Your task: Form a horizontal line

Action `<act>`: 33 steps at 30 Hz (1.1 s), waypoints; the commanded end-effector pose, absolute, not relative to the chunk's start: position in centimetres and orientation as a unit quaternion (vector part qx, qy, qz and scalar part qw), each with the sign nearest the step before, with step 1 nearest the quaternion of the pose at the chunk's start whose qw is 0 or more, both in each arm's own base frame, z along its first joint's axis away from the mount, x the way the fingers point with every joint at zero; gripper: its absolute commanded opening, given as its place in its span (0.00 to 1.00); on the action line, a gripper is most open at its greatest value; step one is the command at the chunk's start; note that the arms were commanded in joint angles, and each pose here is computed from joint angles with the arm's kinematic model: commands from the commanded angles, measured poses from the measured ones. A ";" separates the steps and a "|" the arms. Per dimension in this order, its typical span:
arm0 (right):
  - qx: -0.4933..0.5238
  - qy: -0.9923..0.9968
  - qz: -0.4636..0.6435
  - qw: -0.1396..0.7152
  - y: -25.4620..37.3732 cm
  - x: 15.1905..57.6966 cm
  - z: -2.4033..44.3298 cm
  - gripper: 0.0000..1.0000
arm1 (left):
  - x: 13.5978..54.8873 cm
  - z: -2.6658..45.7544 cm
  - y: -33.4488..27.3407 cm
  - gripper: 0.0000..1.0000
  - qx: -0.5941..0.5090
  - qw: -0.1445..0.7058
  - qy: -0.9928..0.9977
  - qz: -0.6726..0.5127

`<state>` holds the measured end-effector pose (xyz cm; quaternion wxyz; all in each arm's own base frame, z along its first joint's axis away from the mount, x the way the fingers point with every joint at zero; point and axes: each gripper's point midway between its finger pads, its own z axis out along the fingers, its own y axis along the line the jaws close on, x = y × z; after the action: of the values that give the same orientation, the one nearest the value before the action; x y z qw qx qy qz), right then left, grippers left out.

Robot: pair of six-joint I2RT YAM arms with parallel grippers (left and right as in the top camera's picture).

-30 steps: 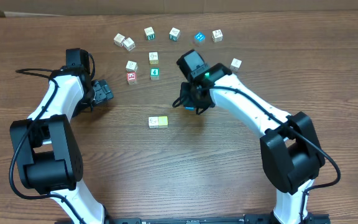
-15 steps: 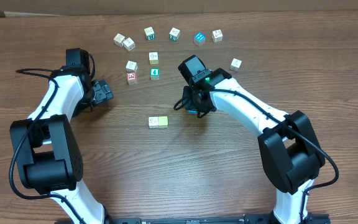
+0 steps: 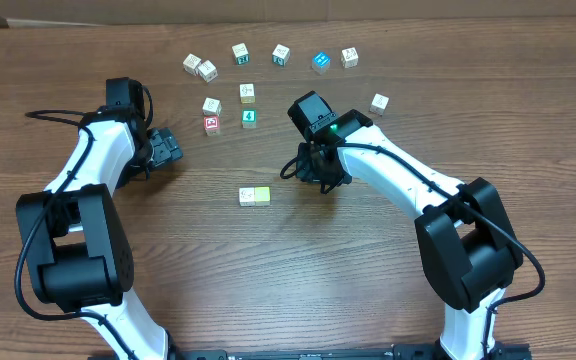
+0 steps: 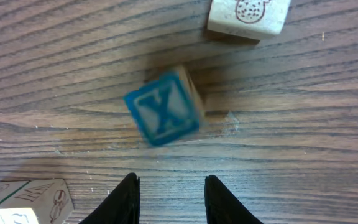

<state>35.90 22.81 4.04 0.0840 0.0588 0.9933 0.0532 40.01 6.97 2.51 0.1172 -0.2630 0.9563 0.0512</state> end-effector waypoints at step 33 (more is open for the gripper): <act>0.025 0.989 0.025 0.146 22.5 39.0 2.5 0.52 | 39.9 2.4 7.1 1.00 -0.250 0.115 0.960 0.059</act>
<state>38.97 22.97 4.28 0.1518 0.0559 0.9857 0.0472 40.01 6.97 2.51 0.1172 -0.2630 0.9563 0.0512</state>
